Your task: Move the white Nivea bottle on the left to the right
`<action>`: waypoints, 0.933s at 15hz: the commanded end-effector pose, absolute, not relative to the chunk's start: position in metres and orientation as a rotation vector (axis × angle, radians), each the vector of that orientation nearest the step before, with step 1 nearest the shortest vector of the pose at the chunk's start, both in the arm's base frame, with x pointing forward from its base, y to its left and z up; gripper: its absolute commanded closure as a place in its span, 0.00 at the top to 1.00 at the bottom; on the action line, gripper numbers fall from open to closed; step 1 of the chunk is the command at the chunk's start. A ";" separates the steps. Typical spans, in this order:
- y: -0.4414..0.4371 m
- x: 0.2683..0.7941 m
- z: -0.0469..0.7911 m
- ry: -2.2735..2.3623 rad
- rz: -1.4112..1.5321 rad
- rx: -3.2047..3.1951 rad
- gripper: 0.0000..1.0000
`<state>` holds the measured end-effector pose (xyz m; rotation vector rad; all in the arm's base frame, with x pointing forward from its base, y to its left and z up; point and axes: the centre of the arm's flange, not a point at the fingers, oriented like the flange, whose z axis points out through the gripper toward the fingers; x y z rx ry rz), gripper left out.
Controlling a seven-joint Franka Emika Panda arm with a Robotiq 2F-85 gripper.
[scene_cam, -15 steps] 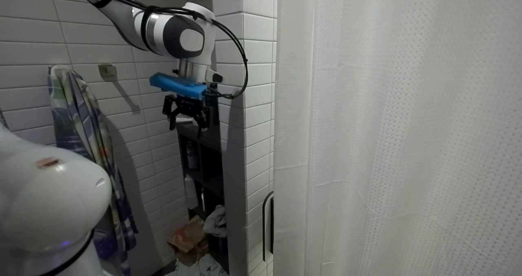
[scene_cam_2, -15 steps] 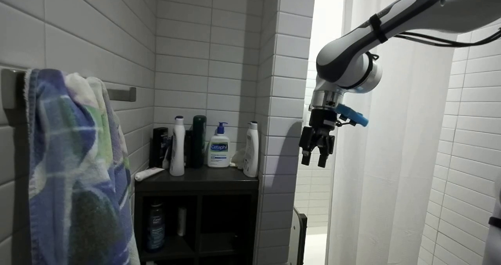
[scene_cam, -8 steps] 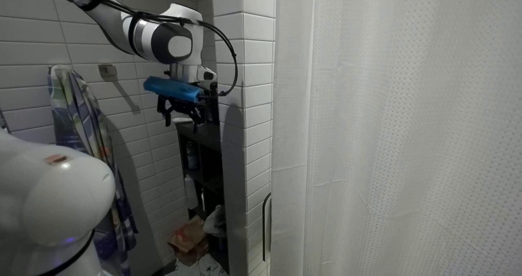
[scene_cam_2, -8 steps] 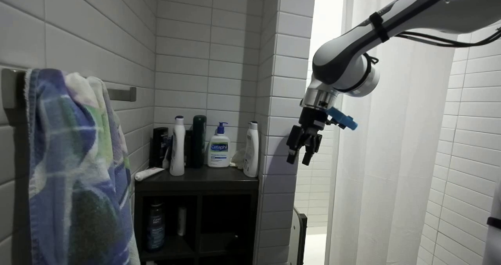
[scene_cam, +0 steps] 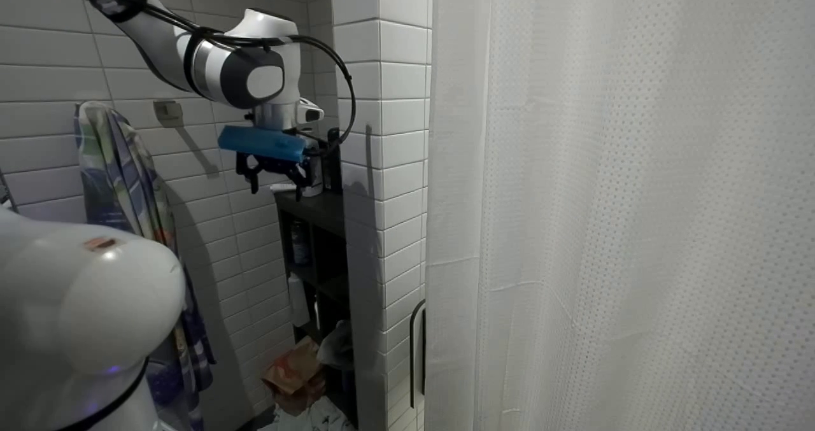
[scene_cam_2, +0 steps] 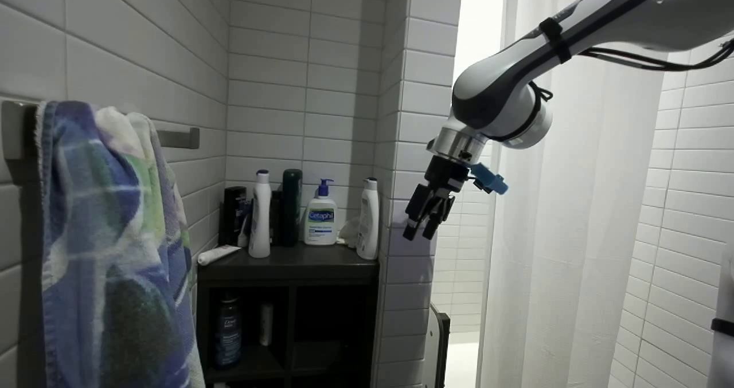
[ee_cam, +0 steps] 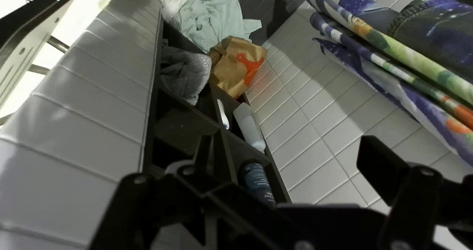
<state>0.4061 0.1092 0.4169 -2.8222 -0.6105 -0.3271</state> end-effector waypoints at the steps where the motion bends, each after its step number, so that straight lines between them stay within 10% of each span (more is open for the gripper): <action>1: 0.138 0.394 0.395 -0.709 -0.364 -2.801 1.00; 14: 0.193 0.413 0.432 -0.487 -0.712 -2.515 1.00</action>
